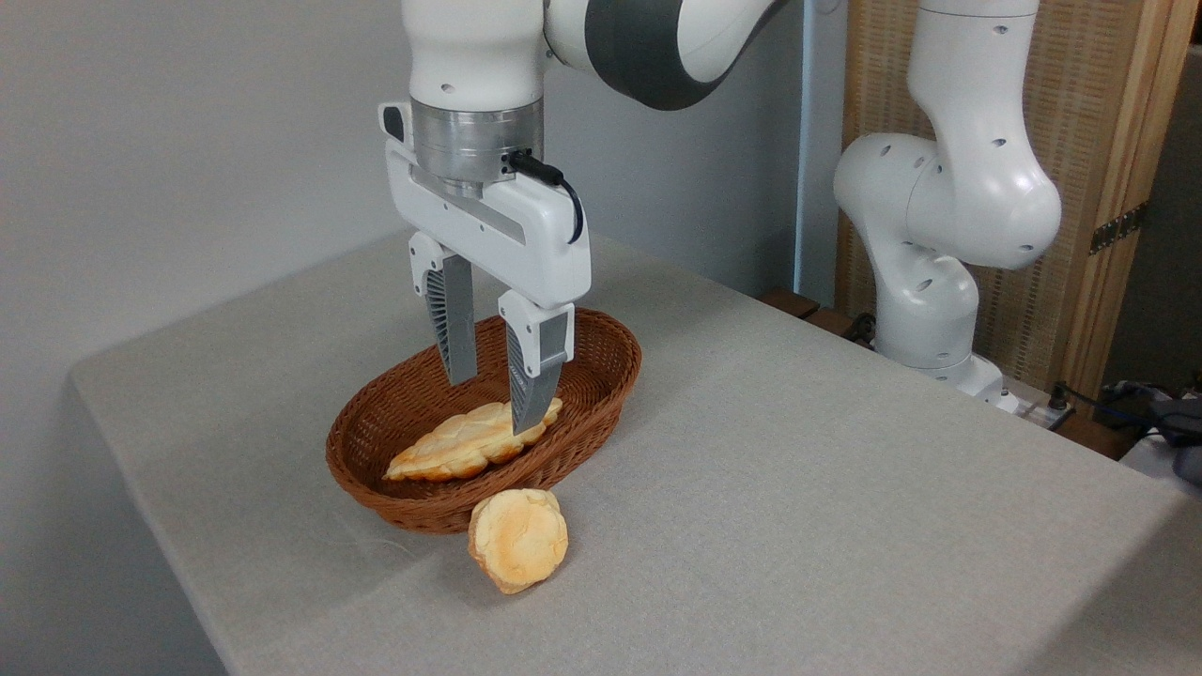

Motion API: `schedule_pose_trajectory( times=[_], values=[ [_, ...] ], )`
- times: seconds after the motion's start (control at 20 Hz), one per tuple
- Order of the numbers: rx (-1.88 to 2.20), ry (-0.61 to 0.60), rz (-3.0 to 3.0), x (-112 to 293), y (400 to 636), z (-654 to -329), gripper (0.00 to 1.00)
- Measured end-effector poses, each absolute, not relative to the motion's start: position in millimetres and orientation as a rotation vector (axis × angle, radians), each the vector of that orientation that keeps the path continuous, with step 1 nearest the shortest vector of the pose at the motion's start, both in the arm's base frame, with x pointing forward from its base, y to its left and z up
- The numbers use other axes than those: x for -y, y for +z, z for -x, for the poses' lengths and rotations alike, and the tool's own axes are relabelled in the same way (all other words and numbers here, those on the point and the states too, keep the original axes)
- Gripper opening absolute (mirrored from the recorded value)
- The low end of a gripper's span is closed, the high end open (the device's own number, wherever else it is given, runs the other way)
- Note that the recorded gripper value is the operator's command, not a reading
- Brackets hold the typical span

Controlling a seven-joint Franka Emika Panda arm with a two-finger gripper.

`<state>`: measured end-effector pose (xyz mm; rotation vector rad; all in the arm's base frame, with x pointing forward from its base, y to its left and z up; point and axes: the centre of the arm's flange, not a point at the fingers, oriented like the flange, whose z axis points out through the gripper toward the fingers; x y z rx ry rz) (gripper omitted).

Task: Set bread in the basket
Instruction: 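Move the open gripper down over the round bread roll beside the basket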

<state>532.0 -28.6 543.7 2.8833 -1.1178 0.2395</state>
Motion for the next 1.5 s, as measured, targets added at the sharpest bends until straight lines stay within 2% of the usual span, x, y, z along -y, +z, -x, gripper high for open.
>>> schedule_pose_trajectory(
  times=[0.3,0.55,0.95,1.5],
  values=[
    [1.285,0.243,-2.822,28.1,543.7,-532.0,1.00],
    [1.611,0.240,-2.670,23.4,541.4,-532.5,1.00],
    [2.037,0.229,-2.388,-17.7,533.6,-533.2,1.00],
    [2.425,0.145,-2.036,-29.5,499.2,-547.0,1.00]
  ],
)
